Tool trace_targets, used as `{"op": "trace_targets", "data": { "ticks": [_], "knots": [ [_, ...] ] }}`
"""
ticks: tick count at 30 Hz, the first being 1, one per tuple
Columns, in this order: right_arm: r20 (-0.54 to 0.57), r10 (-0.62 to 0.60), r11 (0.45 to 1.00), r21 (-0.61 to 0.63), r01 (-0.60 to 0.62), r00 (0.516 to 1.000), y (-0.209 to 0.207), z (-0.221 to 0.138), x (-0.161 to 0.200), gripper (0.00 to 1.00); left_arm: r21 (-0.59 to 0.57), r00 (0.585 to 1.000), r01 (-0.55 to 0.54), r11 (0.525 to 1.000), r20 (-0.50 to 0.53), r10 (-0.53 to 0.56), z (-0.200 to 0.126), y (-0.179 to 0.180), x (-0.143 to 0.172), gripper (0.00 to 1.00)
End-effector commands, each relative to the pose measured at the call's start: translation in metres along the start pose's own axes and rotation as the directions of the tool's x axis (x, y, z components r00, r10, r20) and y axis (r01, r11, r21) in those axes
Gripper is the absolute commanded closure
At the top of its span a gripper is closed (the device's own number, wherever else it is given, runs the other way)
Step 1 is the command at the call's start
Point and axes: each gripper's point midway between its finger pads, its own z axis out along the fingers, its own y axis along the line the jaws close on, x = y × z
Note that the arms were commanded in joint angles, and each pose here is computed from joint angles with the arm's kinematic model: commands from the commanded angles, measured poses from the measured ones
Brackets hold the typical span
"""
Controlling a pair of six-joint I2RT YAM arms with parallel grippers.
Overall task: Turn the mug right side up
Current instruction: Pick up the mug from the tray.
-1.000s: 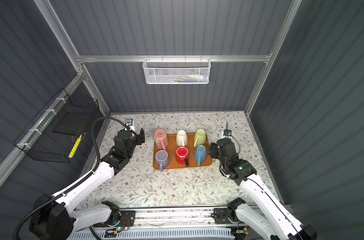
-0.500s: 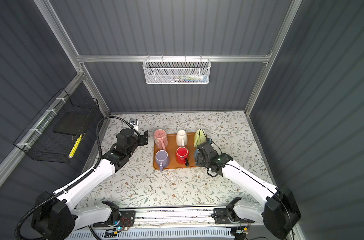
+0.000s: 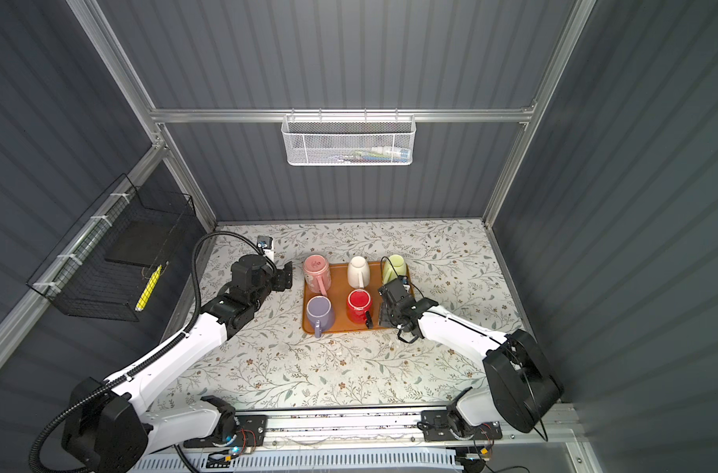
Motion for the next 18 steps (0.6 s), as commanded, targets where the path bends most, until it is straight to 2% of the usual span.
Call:
{"op": "trace_targets", "data": {
  "ticks": [1,8,18],
  "knots": [
    [-0.005,0.017,1.0,0.007,-0.017,1.0,-0.003,0.005,0.006,0.34,0.021,1.0,0.013,1.0,0.01,-0.014,-0.003,-0.005,-0.012,0.14],
    [-0.018,0.011,0.999,0.042,-0.01,1.0,-0.011,0.011,0.014,0.39,0.032,1.0,0.017,0.999,0.002,-0.017,-0.001,-0.008,-0.012,0.14],
    [-0.023,0.003,0.998,0.061,-0.002,1.0,-0.009,0.019,0.017,0.54,0.029,1.0,0.01,1.0,-0.003,-0.01,-0.003,-0.006,-0.01,0.14]
  ]
}}
